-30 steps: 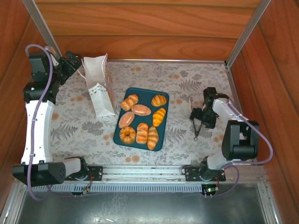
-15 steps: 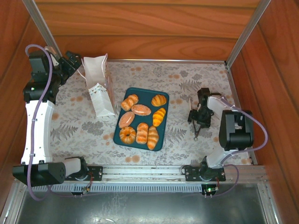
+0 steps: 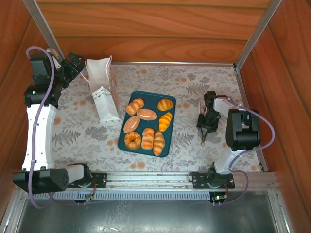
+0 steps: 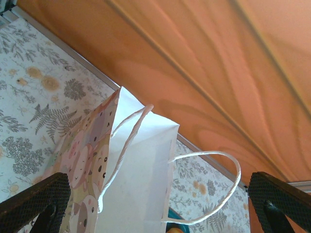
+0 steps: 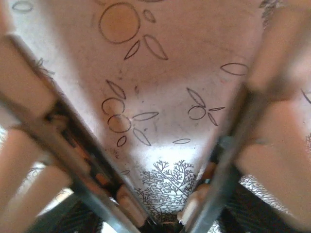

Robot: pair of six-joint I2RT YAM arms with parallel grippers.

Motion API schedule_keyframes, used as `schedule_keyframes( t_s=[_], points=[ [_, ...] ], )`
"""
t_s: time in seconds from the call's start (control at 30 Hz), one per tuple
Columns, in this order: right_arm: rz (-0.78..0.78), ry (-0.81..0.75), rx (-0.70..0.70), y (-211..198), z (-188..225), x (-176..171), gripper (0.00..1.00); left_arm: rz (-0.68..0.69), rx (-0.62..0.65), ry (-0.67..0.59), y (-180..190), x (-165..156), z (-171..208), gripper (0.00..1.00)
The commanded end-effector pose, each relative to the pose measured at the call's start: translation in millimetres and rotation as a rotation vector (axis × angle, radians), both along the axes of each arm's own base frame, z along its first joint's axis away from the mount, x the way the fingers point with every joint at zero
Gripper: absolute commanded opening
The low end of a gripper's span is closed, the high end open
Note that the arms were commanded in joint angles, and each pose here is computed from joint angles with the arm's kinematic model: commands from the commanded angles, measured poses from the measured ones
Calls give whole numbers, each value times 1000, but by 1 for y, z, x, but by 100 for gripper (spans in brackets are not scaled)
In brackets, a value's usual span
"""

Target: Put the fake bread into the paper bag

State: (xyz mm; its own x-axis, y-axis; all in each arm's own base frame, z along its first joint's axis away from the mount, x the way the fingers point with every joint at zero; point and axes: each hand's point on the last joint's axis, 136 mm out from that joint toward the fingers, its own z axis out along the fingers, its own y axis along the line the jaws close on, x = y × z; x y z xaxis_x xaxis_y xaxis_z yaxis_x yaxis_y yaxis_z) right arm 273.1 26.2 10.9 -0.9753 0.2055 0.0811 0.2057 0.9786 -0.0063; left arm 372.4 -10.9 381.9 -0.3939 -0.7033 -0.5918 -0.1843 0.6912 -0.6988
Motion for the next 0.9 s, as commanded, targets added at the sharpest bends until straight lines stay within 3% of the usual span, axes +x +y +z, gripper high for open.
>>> schedule_keyframes(
  t_s=[0.0, 0.13, 0.37, 0.53, 0.67, 0.87],
  points=[
    [16, 22, -1, 2, -7, -2, 42, -6, -5, -43, -2, 1, 16, 100],
    [8, -16, 52, 11, 8, -1, 20, -8, -5, -49, -3, 0, 18, 100],
    [46, -193, 152, 41, 85, 7, 12, -10, -7, -56, -3, -1, 21, 100],
    [108, -284, 233, 72, 135, 3, 13, -5, 6, -70, -2, -3, 26, 100],
    [145, -355, 297, 94, 169, -2, 34, -6, 18, -72, -1, -3, 26, 100],
    [189, -411, 342, 114, 199, -7, 40, -18, 57, -75, 0, -4, 29, 100]
  ],
)
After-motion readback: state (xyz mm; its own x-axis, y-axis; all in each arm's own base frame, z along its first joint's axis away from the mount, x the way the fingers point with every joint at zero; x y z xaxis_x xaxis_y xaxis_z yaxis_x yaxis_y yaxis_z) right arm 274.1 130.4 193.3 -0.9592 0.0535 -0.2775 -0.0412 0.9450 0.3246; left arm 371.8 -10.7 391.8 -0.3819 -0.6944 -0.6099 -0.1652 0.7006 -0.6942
